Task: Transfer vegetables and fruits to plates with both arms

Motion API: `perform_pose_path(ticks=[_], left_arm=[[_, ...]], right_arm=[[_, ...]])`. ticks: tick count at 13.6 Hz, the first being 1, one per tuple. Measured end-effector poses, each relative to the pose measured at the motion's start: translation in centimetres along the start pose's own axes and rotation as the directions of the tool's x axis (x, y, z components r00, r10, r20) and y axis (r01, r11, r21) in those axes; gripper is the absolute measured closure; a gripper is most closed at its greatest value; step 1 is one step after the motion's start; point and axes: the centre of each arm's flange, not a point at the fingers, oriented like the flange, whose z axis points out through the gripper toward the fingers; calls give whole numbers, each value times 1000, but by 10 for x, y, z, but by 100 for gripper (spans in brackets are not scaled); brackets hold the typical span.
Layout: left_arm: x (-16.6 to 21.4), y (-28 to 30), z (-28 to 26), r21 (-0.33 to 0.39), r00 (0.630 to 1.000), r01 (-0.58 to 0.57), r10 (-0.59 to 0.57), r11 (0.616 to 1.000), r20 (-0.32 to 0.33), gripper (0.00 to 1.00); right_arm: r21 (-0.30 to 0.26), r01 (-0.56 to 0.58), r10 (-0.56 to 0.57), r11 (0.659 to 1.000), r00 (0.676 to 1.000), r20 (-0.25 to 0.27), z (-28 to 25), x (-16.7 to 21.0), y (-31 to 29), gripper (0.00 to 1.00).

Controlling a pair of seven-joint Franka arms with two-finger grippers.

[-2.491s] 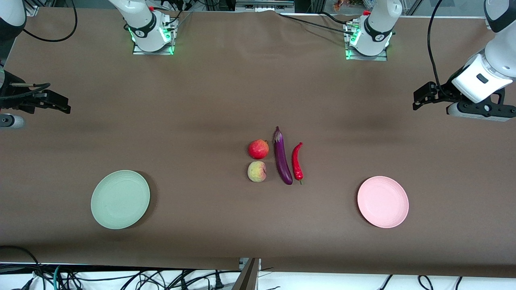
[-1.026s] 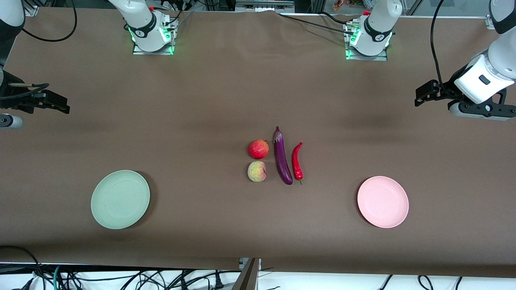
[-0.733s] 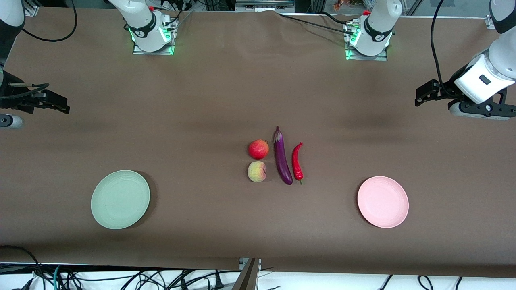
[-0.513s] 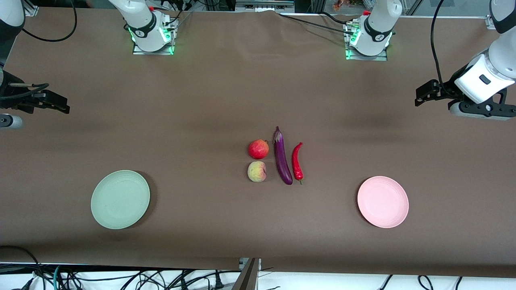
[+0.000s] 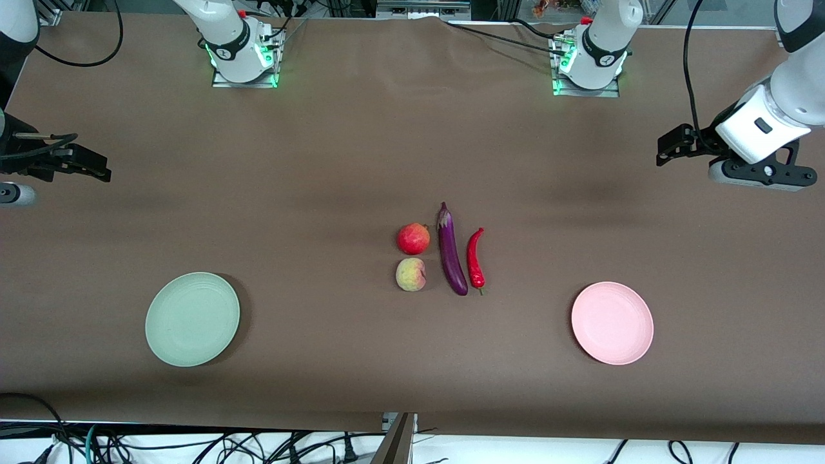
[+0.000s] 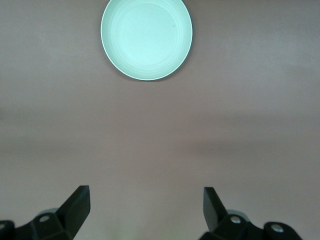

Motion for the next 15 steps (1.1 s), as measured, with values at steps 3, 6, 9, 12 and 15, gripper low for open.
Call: perform_pose_path(ticks=[3,6,9,12,15], left_arm=[[0,1,-4,0,1000,-1,1,1000,-7,0],[-5,3,-5,0,1000,-6,6,1000,28,0],[-4,11,-1,1,999,-20,20,1000,45,0],[10,11,5,0,999,-21,21,1000,27,0],[45,21,27,-7,998,-43,43,999,50,0]], right_arm=[[0,0,0,1000,1000,0,0,0,0,0],[0,0,0,1000,1000,0,0,0,0,0],[0,0,0,1000,1000,0,0,0,0,0],[0,0,0,1000,1000,0,0,0,0,0],[0,0,0,1000,1000,0,0,0,0,0]])
